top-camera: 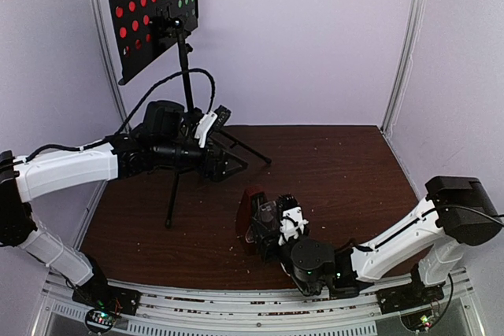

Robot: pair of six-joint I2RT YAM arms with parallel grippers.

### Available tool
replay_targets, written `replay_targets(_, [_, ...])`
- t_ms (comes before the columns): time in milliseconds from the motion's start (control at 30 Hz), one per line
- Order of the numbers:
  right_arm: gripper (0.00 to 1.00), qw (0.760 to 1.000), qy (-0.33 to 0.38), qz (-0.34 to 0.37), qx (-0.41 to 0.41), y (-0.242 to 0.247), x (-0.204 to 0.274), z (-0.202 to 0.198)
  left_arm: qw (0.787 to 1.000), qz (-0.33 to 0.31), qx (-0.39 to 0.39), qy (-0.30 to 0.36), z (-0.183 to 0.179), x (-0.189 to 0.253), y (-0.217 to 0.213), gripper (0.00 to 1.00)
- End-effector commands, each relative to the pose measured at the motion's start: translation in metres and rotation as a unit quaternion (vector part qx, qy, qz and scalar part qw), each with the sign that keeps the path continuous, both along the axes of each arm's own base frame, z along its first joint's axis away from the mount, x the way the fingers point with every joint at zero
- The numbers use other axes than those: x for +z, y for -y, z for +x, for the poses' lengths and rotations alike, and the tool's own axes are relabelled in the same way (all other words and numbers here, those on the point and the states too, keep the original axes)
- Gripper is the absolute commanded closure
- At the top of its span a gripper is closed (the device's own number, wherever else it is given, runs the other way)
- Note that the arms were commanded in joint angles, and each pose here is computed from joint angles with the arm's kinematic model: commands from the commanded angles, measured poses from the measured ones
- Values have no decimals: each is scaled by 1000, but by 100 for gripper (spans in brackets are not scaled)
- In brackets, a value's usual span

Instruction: Pack up the instrument practice props

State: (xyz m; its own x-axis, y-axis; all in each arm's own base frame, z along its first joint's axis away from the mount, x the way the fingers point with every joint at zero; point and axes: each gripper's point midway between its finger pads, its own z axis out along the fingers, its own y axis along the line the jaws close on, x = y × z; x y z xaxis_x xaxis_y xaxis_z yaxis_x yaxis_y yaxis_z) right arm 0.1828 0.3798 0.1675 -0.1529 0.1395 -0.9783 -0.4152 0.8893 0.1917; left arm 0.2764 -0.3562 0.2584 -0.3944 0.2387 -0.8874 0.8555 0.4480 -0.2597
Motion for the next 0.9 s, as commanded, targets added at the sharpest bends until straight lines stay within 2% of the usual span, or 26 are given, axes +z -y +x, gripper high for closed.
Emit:
replay_targets(0, [41,1000,6,17,-16,-3,4,7,1000,3,5,30,3,0,-6,15])
replay_targets(467, [41,999,14,-6,-38,3,-11,15,1000,9,2,25,3,-9,-5,15])
replay_targets(867, [40,999,4,-35,-26,0,-22,16,1000,10,0,19,3,-15,-3,15])
